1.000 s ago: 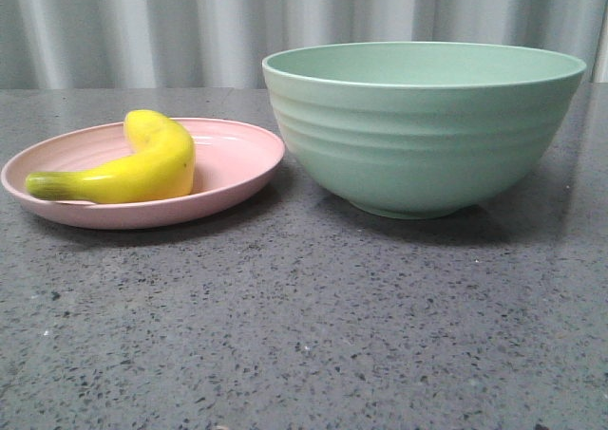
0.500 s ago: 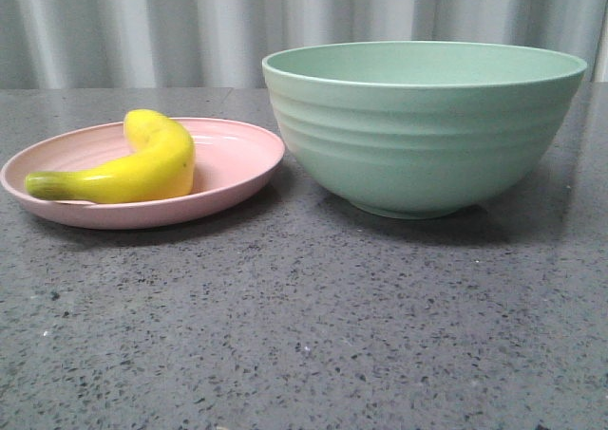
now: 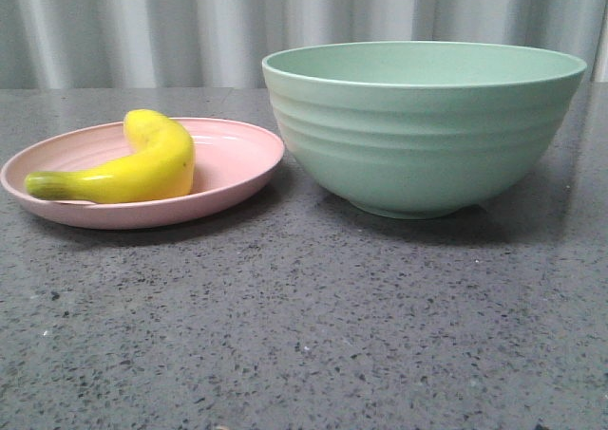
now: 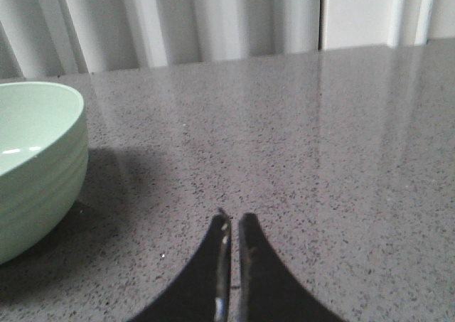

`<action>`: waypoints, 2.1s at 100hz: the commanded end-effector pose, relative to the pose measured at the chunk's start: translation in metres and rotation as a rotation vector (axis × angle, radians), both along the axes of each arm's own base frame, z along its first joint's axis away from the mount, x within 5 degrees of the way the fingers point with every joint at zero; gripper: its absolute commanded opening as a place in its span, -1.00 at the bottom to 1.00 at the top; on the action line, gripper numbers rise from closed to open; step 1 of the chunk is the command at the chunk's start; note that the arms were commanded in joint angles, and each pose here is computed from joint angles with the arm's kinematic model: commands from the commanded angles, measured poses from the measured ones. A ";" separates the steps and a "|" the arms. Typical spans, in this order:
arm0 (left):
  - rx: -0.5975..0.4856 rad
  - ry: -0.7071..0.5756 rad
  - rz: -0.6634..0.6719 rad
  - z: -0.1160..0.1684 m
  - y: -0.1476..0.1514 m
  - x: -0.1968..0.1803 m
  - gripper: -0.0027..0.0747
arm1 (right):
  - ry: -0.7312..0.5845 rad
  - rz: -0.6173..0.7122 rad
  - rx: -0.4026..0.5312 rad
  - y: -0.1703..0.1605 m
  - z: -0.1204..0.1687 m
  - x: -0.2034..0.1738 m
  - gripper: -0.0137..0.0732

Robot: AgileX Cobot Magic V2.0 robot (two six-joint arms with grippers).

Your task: Transfer banana from pink plate to green bowl

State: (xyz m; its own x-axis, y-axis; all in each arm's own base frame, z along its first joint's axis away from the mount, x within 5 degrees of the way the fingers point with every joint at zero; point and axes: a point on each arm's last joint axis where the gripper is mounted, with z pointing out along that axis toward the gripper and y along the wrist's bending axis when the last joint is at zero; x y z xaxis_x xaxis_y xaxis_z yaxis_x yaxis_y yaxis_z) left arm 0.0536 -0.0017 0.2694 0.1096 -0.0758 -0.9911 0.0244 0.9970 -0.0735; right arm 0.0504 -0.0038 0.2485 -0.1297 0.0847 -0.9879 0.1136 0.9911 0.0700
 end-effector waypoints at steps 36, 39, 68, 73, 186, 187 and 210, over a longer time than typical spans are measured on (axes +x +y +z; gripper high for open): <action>0.000 -0.049 0.011 0.025 0.001 0.008 -0.97 | -0.009 0.031 0.126 0.003 0.042 0.012 -0.83; 0.000 -0.049 0.011 0.025 0.001 0.008 -0.92 | -0.005 0.031 0.127 0.003 0.042 0.012 -0.83; -0.006 -0.074 0.018 0.024 0.002 0.008 0.21 | 0.008 0.034 0.128 0.003 0.041 0.012 -0.83; -0.006 -0.073 0.016 0.024 0.002 0.008 0.21 | 0.010 0.033 0.127 0.003 0.040 0.012 -0.83; 0.115 0.560 -0.642 0.062 -0.117 0.110 0.21 | 0.023 0.033 0.120 0.003 0.039 0.012 -0.83; 0.118 0.561 -0.651 0.062 -0.119 0.110 0.21 | 0.023 0.033 0.120 0.003 0.039 0.012 -0.83; 0.165 0.656 -0.695 0.041 -0.154 0.135 0.21 | 0.023 0.033 0.120 0.003 0.039 0.012 -0.83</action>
